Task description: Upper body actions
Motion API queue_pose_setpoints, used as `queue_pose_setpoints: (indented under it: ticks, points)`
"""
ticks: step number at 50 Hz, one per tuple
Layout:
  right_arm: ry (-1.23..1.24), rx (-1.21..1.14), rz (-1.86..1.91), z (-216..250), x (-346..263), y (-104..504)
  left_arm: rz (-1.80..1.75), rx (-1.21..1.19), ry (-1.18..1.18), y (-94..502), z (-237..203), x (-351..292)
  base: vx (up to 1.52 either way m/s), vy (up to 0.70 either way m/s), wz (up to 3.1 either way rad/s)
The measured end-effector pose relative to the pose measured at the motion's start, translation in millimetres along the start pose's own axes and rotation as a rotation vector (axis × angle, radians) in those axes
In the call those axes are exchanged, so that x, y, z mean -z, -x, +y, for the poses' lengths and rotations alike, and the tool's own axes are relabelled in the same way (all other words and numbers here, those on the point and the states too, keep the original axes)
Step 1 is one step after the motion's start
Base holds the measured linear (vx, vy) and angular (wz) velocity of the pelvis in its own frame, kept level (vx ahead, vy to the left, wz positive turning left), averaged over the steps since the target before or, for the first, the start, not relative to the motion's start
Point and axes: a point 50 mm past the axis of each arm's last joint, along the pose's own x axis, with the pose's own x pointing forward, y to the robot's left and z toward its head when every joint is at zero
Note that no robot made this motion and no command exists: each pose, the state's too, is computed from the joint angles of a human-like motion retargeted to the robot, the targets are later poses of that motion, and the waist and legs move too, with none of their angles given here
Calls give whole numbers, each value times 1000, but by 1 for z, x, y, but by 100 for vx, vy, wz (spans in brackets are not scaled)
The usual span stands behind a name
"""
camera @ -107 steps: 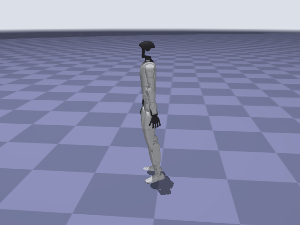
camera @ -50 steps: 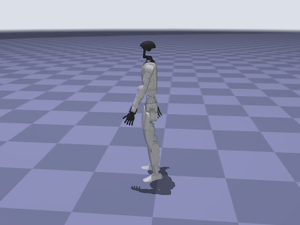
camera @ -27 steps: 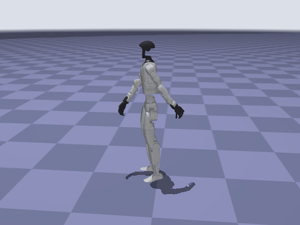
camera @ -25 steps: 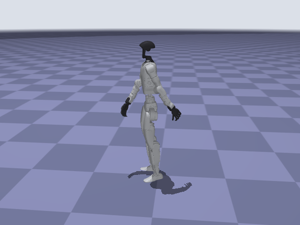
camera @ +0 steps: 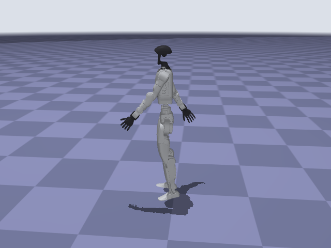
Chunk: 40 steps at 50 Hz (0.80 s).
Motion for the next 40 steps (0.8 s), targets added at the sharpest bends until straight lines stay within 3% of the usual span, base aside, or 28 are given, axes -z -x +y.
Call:
queue_pose_setpoints:
  ticks: [8, 15, 20, 25, 31, 40]
  points:
    - [276, -3, -259, 9, -111, 30, 530, 54, 137, 51, -12, 162, 0, 0, 0]
    - [710, -9, -871, 50, -273, 151, 1146, 15, 359, 199, -28, 314, 0, 0, 0]
    - [761, -103, -1330, 87, -330, 261, 1443, 4, 535, 306, -59, 361, 0, 0, 0]
    - [761, -127, -1514, 99, -342, 308, 1541, -38, 626, 347, -76, 370, -2, 1, -12]
    - [790, -106, -1380, 95, -328, 262, 1423, -97, 644, 296, -63, 357, 0, 0, 0]
    - [613, 23, -666, 39, -202, 83, 844, -12, 438, 105, -27, 235, 0, 1, 11]
